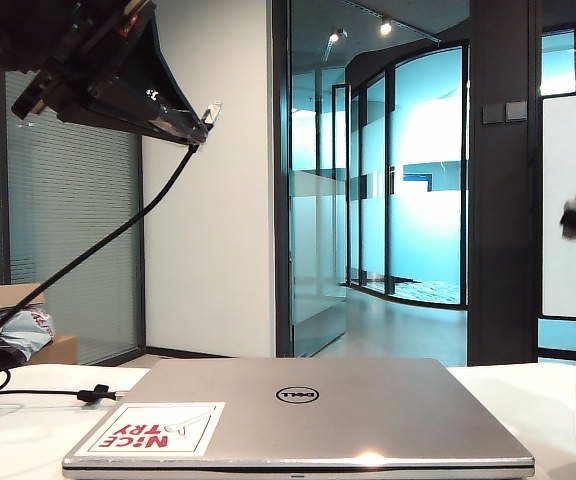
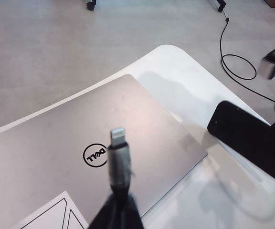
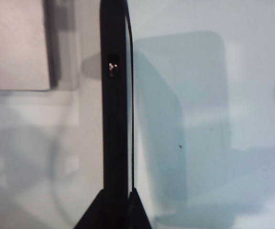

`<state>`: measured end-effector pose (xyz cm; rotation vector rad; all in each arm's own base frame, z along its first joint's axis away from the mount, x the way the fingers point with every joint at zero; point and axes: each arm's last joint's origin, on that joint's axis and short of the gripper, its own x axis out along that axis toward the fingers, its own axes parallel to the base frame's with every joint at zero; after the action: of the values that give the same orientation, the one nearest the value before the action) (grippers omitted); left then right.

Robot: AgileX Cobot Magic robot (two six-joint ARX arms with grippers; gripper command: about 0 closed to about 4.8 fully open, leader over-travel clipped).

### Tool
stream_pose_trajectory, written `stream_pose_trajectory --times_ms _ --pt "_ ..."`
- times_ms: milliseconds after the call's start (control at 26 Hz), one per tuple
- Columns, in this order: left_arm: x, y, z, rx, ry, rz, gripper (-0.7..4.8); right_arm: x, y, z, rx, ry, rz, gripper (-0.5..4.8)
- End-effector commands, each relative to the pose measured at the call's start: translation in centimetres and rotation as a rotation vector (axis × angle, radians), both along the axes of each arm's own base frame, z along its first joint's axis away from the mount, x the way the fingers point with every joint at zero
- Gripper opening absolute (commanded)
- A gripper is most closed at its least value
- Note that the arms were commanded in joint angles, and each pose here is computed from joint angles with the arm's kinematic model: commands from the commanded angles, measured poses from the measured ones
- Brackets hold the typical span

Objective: Pick up the charging cable and the phone, plug the charging cable into the charging port on the phone, and finally place them back on the table.

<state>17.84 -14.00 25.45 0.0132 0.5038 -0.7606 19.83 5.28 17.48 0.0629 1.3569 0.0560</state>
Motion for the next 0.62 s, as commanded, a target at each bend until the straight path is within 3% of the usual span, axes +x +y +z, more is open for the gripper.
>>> stream_pose_trajectory --times_ms 38,154,231,616 --pt "0.0 0.0 0.3 -0.016 -0.013 -0.003 -0.06 0.3 0.1 -0.4 -0.008 0.031 0.005 -0.05" --pt "0.0 0.0 0.3 -0.016 -0.013 -0.003 -0.06 0.4 0.2 -1.1 -0.013 0.079 0.007 0.14" --pt "0.0 0.0 0.3 -0.015 -0.012 -0.003 -0.06 0.6 0.2 -1.7 -0.015 0.112 0.008 1.22" --pt "0.0 0.0 0.3 -0.015 -0.012 -0.003 -0.06 1.5 0.5 -2.8 0.01 0.108 0.012 1.22"
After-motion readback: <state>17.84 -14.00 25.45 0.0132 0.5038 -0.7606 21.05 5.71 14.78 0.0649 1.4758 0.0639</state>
